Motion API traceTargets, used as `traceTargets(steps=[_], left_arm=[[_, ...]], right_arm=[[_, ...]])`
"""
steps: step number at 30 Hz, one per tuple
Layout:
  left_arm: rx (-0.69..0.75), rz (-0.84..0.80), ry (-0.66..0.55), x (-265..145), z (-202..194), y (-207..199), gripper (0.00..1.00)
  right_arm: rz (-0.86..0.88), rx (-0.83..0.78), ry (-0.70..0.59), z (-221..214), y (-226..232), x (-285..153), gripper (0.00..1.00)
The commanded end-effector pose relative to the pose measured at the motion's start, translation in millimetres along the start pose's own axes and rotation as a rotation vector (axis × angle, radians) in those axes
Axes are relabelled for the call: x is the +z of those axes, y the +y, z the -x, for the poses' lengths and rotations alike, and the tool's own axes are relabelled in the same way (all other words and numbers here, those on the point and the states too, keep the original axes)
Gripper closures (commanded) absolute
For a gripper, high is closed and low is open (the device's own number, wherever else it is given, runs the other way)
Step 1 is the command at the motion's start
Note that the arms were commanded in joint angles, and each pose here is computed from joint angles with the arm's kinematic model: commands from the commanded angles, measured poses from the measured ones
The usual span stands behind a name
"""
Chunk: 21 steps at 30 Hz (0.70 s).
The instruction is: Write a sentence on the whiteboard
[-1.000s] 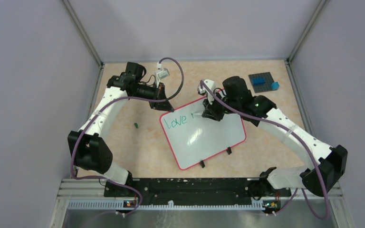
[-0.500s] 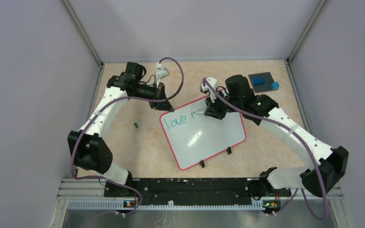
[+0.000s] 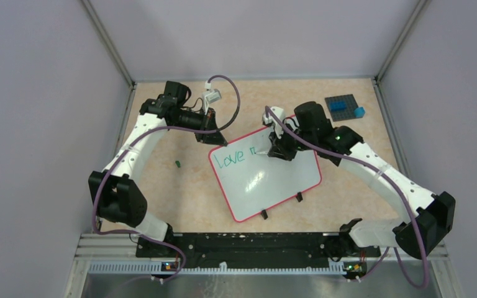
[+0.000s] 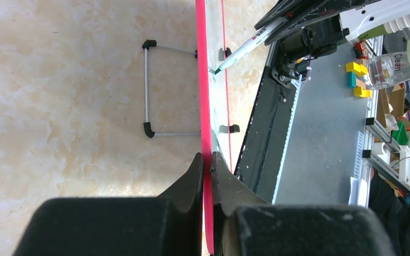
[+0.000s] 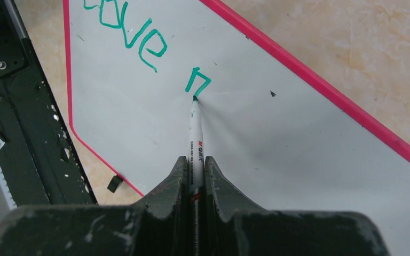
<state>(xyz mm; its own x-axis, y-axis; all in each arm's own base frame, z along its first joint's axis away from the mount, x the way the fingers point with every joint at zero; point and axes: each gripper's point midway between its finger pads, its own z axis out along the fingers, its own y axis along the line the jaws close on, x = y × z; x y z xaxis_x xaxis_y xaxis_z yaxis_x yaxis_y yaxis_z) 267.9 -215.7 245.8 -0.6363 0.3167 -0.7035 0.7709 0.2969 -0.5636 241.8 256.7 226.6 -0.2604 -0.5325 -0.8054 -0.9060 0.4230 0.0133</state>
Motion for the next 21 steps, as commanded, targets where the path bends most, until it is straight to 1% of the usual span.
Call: traceTargets(steps=[1, 13, 21], left_arm=[[0.010, -0.032, 0.014, 3.5, -5.3, -11.1, 1.00], [0.009, -0.030, 0.015, 3.4, -5.1, -11.0, 1.00], [0.008, -0.030, 0.015, 3.6, -4.8, -10.6, 1.00]], right_arm=[[-0.028, -0.020, -0.023, 6.0, -3.0, -5.5, 1.00], [-0.099, -0.042, -0.085, 37.8, -20.2, -11.1, 1.00], [-0.104, -0.043, -0.084, 40.1, -23.9, -9.7, 1.00]])
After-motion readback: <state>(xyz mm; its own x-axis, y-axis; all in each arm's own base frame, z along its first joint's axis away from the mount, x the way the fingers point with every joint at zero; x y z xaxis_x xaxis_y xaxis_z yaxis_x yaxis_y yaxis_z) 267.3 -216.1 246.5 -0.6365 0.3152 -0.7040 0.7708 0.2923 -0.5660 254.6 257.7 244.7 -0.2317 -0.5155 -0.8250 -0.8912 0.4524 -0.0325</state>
